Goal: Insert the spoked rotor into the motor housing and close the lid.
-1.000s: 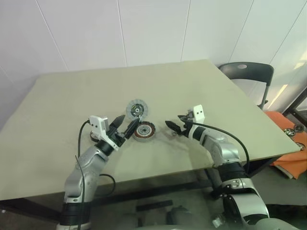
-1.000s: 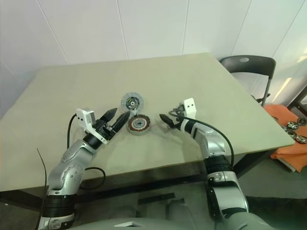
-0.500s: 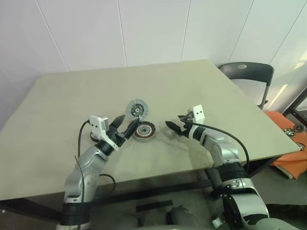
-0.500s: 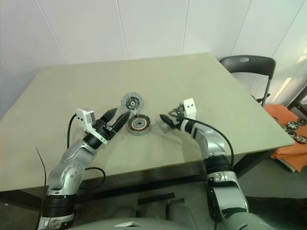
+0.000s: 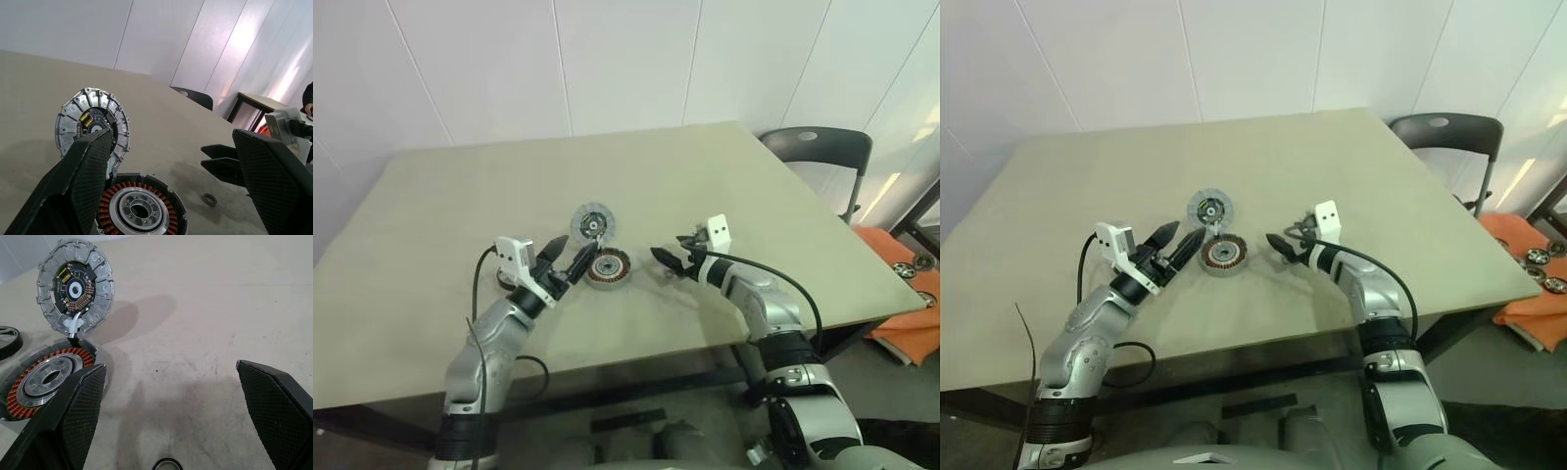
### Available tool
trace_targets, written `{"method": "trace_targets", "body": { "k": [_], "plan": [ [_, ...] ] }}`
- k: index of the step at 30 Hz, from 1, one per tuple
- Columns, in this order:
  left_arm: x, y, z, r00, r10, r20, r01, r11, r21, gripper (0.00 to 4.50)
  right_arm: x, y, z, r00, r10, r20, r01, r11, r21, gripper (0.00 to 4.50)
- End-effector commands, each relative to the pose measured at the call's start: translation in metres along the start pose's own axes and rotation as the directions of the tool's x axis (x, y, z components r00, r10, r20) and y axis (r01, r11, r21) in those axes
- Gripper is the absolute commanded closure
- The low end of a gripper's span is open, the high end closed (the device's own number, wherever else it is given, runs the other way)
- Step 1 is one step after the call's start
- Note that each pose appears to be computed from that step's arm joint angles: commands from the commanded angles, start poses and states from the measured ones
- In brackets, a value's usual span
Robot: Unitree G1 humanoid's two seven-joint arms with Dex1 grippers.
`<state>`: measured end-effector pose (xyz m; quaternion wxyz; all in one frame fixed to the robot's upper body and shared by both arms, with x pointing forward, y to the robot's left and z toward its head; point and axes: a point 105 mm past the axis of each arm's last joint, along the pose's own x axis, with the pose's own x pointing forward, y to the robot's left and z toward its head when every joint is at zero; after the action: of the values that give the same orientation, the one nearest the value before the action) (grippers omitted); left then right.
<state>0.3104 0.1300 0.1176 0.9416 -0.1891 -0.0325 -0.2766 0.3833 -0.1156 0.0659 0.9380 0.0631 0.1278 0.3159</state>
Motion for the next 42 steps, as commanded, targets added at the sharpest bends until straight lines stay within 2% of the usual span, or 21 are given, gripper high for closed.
{"method": "trace_targets", "body": {
  "k": [1,42],
  "plan": [
    [0.0030,-0.0035,0.0111,0.999,-0.012,0.037,0.011,1.000,0.028,0.32,0.0026,0.0041,0.0177,0.998,0.019,0.052,-0.018,0.999,-0.033,0.06],
    [0.0052,-0.0041,0.0112,0.999,-0.016,0.038,0.016,1.000,0.025,0.32,0.0026,0.0012,0.0173,0.999,0.008,0.051,-0.006,0.999,-0.046,0.06]
  ]
}}
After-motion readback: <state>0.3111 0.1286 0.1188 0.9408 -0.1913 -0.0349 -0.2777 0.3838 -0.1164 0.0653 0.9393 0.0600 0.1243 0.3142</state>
